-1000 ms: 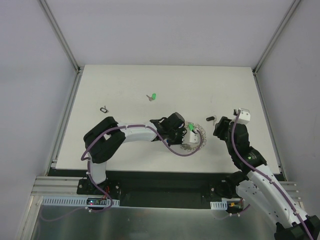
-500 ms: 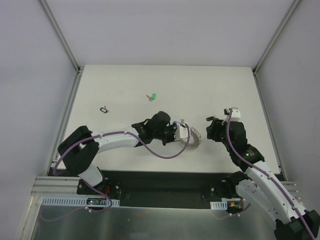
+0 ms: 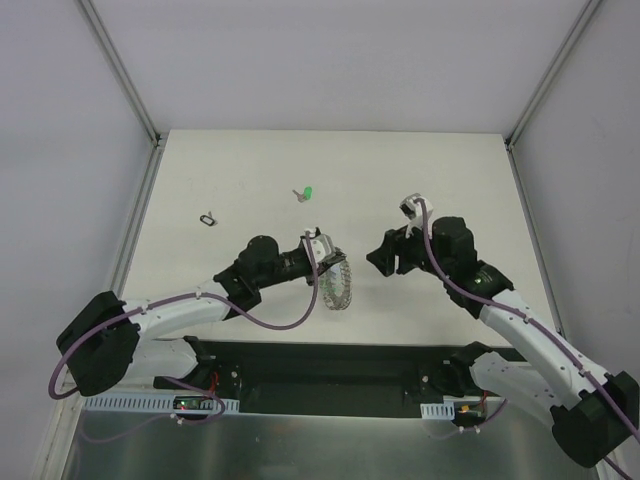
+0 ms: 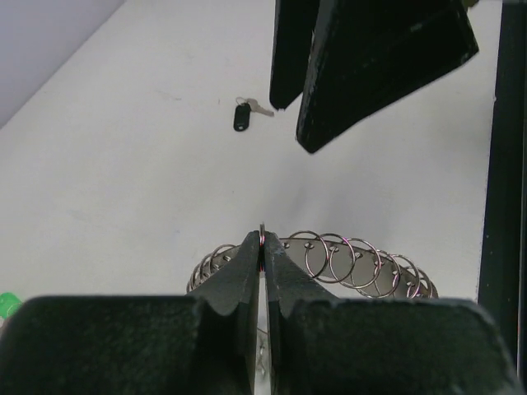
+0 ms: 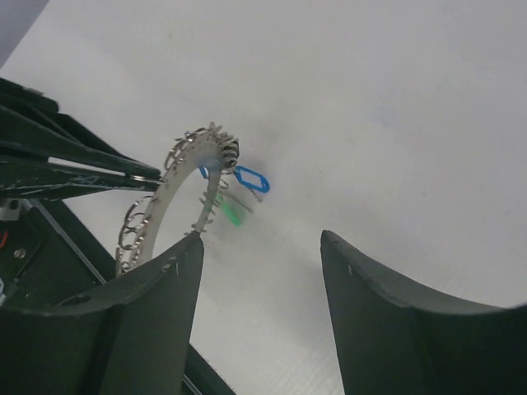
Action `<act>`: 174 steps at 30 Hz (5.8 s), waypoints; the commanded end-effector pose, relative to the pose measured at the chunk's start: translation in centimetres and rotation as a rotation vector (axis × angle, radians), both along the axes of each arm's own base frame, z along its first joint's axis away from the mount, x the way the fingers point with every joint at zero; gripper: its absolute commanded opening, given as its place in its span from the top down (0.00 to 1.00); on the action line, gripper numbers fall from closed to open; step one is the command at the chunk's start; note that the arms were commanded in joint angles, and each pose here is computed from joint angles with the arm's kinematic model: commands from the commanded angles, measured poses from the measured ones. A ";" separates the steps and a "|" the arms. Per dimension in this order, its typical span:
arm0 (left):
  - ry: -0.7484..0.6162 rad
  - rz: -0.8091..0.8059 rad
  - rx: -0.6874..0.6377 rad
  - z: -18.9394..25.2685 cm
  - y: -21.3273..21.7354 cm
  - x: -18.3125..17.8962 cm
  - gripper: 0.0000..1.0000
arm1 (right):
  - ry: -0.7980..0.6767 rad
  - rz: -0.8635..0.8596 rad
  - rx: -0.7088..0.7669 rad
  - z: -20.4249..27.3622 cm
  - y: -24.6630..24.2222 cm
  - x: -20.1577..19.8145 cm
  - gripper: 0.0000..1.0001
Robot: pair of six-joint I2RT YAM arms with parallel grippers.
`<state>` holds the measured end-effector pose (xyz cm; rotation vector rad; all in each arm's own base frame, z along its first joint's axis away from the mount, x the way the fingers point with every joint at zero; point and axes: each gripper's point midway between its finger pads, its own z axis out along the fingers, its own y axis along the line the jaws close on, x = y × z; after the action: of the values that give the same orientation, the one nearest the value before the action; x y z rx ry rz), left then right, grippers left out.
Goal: Put the keys on the keyring
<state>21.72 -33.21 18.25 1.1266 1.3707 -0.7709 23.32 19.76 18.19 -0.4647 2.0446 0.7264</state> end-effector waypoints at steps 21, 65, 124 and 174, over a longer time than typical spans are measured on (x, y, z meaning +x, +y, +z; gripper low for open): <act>-0.059 0.087 -0.400 7.7 5.2 0.2 1.00 | -0.388 0.304 0.100 11.6 6.8 2.0 0.10; -0.028 -0.262 -0.504 12.5 3.1 -2.1 1.00 | -0.360 0.661 0.095 7.0 9.2 -1.1 0.47; 0.045 -0.299 -0.334 8.9 2.2 -1.9 0.70 | -0.340 0.757 0.072 8.5 9.0 -2.3 0.99; 0.323 -0.084 -0.137 4.1 -0.7 -2.1 0.75 | -0.266 0.639 -0.453 4.8 7.9 -2.9 0.99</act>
<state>20.65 -32.80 21.70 0.9063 1.5883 -1.0744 20.18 26.70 20.29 -1.4757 1.8824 0.4934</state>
